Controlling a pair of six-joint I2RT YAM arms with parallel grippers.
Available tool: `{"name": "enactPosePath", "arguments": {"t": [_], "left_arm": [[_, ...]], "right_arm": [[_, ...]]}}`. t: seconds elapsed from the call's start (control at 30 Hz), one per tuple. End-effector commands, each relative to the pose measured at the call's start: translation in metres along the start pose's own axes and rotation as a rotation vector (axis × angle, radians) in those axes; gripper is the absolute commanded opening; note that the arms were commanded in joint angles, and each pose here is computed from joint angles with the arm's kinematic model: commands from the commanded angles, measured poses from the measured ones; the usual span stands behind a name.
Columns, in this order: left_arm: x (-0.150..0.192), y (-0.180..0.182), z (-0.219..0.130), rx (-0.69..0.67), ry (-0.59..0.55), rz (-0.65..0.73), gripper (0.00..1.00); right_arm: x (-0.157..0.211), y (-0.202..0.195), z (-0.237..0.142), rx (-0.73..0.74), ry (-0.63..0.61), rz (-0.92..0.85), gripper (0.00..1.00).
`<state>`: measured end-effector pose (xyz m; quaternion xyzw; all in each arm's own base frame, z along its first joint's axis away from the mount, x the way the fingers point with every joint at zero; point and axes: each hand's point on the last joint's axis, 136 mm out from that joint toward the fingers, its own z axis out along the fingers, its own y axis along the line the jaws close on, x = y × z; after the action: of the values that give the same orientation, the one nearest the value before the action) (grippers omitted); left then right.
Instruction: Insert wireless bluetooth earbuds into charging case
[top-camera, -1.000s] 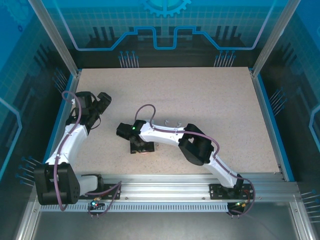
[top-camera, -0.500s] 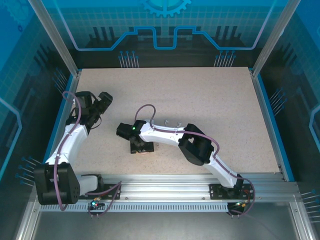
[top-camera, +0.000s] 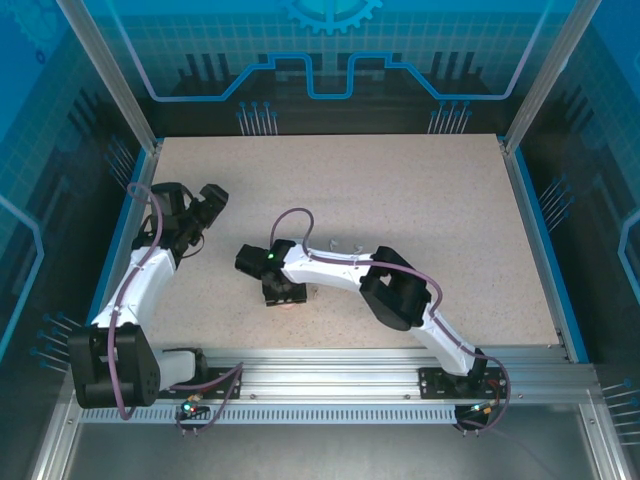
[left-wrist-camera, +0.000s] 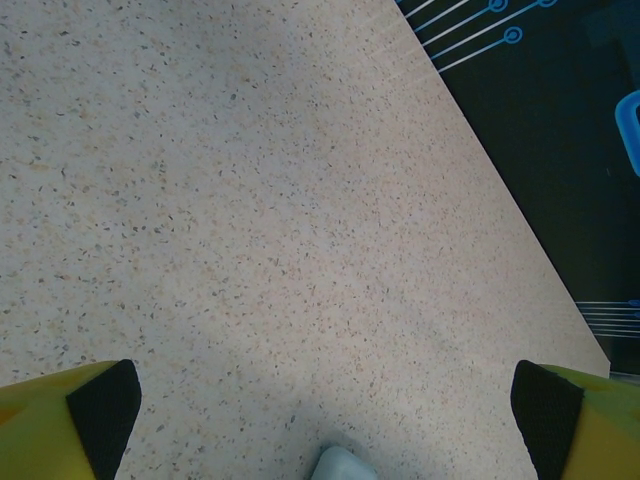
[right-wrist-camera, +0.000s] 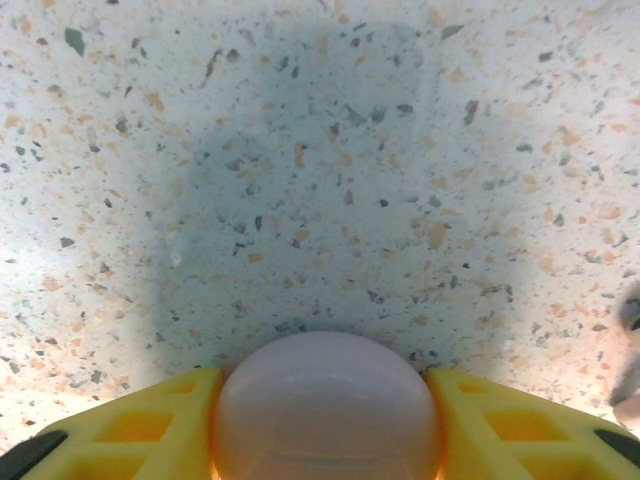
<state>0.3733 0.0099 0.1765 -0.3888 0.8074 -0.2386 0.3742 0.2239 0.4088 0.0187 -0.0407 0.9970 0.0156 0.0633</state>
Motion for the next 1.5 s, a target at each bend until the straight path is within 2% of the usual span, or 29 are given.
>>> {"name": "enactPosePath", "arguments": {"t": [0.0,0.2,0.4,0.67,0.8,1.07,1.13,1.3,1.47], "left_arm": [[0.002,-0.003,0.0,0.035,0.015,-0.004,0.99],[0.014,-0.008,-0.002,0.109,0.042,-0.015,0.99],[0.035,-0.008,0.005,0.194,0.082,-0.074,0.99],[0.091,-0.014,0.017,0.219,0.151,0.006,0.99],[0.119,-0.022,0.02,0.325,0.169,0.044,0.99],[0.151,-0.051,0.013,0.516,0.181,0.176,0.98],[0.155,-0.058,0.013,0.54,0.178,0.198,0.93],[0.164,-0.071,0.017,0.583,0.192,0.229,0.7],[0.165,-0.076,0.022,0.603,0.181,0.228,0.59]], "right_arm": [[-0.012,-0.007,-0.021,-0.018,-0.05,0.001,0.47],[-0.038,-0.015,-0.064,-0.086,-0.132,0.038,0.48],[-0.082,-0.047,-0.082,-0.133,-0.175,0.143,0.48],[-0.14,-0.08,-0.078,-0.246,-0.169,0.357,0.48],[-0.158,-0.083,-0.072,-0.331,-0.137,0.468,0.48],[-0.172,-0.066,-0.064,-0.481,-0.059,0.619,0.48],[-0.172,-0.061,-0.063,-0.501,-0.046,0.637,0.48],[-0.171,-0.052,-0.066,-0.525,-0.037,0.664,0.48],[-0.17,-0.044,-0.071,-0.544,-0.035,0.673,0.48]]}}
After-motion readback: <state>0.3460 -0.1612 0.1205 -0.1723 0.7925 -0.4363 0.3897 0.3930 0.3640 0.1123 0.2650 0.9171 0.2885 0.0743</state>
